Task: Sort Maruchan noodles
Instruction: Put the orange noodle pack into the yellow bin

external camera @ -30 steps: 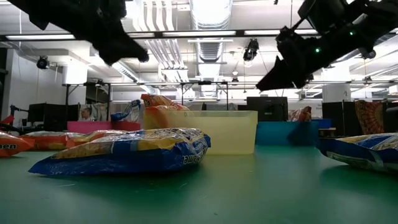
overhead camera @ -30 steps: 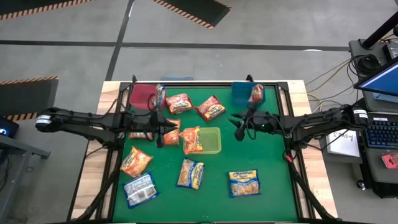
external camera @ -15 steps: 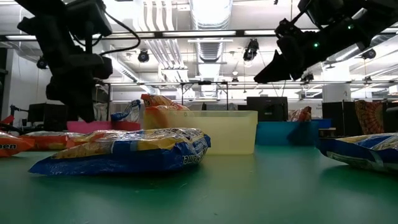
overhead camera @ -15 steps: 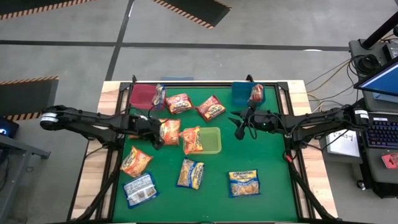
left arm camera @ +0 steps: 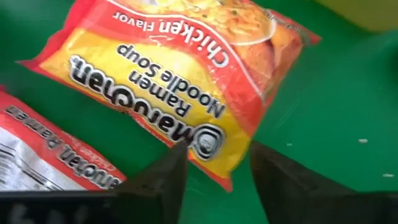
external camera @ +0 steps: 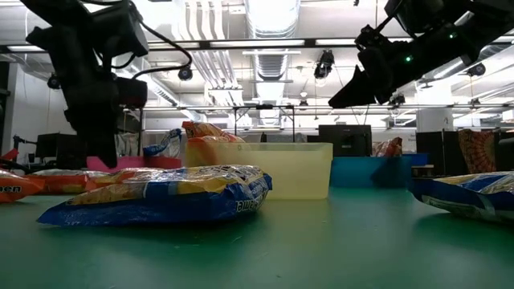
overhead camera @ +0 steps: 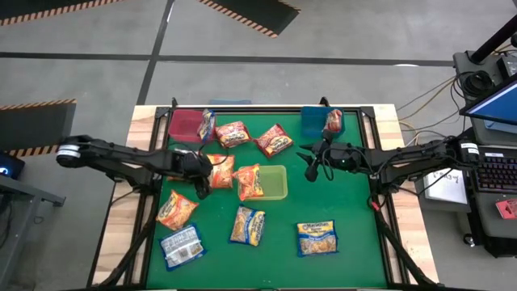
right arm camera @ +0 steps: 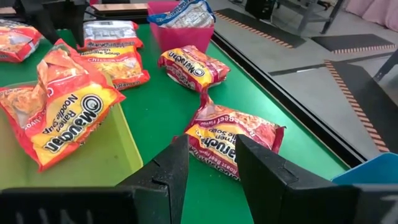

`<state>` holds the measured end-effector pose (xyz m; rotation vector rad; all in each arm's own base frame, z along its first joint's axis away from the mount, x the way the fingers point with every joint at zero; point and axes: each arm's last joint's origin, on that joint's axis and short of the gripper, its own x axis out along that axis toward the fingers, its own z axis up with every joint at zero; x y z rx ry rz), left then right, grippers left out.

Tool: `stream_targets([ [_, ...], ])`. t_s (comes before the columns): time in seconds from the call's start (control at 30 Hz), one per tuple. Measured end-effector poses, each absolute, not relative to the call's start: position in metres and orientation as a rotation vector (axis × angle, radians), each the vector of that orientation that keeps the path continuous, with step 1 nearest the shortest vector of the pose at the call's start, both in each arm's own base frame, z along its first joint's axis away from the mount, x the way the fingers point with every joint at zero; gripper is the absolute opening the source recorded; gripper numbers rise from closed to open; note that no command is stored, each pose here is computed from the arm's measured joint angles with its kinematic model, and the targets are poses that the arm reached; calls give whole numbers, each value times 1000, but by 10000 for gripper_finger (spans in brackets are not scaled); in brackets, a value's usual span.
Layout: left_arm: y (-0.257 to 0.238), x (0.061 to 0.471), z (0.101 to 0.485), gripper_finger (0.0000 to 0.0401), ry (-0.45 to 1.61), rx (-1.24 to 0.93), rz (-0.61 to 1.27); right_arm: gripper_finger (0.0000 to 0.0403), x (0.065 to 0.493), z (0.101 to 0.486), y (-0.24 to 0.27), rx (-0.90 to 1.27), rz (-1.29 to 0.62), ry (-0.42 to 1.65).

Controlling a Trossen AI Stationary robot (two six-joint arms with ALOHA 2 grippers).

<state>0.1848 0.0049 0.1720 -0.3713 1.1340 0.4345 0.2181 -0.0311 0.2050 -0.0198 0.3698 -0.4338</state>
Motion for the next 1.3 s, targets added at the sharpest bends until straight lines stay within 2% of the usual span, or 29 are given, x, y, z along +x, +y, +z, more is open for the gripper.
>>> stream_targets([
  [0.2, 0, 188, 158, 232, 1196, -273, 479, 125, 218, 205, -31, -20, -434, 370],
  [0.3, -1, 191, 150, 243, 1220, -257, 505, 125, 218, 205, -31, -20, -434, 370],
  [0.43, -2, 197, 142, 239, 1242, -268, 507, 125, 218, 205, -31, -20, -434, 371],
  [0.53, -3, 202, 137, 223, 1249, -305, 480, 125, 218, 204, -31, -8, -436, 369],
  [0.63, -4, 204, 134, 187, 1258, -337, 478, 122, 218, 204, -31, 6, -439, 367],
  [0.73, -5, 205, 136, 128, 1257, -363, 453, 116, 218, 204, -31, 17, -440, 364],
  [0.87, -6, 204, 142, 29, 1224, -393, 414, 108, 218, 204, -31, 54, -430, 358],
  [0.9, -6, 203, 145, 18, 1211, -402, 411, 107, 218, 204, -30, 64, -410, 357],
  [1.03, -5, 200, 160, 23, 1117, -449, 423, 98, 220, 205, -27, 89, -332, 345],
  [1.3, -3, 185, 198, 7, 863, -505, 447, 77, 222, 213, -27, 72, -307, 265],
])
